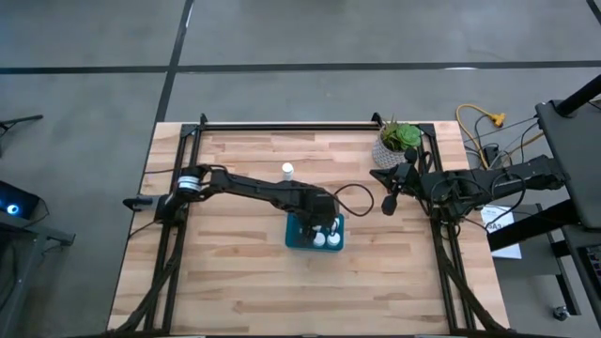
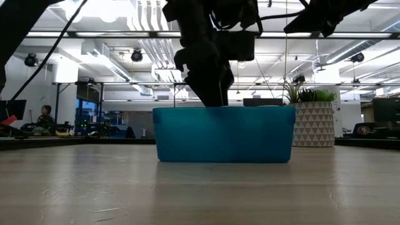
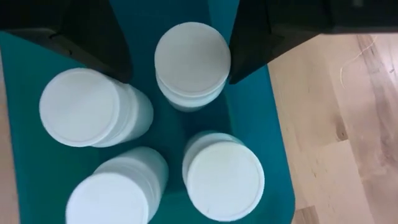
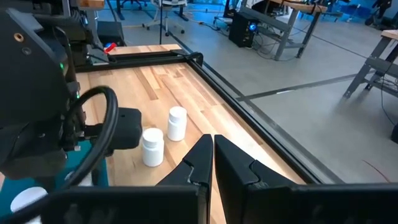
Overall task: Pick and place pill bottles into a basket
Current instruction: Put the white pill bottle into the blue bin
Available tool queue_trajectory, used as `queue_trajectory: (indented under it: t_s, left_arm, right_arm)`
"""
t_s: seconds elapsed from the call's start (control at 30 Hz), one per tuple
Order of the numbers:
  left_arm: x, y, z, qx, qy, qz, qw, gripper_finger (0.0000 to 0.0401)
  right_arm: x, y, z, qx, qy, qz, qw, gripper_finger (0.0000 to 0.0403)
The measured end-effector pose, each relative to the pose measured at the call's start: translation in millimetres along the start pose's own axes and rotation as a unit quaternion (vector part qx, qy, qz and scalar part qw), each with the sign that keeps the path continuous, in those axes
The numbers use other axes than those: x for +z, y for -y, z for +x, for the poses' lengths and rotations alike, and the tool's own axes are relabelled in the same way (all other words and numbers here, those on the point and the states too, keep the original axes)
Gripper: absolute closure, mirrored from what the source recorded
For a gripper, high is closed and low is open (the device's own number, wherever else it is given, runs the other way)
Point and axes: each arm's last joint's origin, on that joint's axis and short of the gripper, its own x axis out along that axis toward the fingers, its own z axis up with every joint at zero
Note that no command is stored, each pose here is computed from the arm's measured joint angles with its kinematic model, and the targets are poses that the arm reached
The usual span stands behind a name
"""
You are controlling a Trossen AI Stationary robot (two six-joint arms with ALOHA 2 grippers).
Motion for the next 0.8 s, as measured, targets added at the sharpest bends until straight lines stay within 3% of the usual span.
queue_trajectory:
  t_s: [0.33, 0.7, 0.8]
  left_arm:
    - [1, -1, -3, 0.017, -0.001, 0.002, 1.000, 0.0157]
    - [14, -3, -26, 0.027, 0.017, 0.002, 0.999, 0.0157]
    - [13, -5, -30, 0.051, 0.003, 0.005, 0.999, 0.0157]
  right_arm:
    - [0, 0, 0, 0.002, -0.001, 0.002, 1.000, 0.0394]
    - [0, 0, 0, 0.002, 0.000, 0.002, 1.000, 0.0394]
    - [0, 0, 0, 0.002, -0.001, 0.002, 1.000, 0.0394]
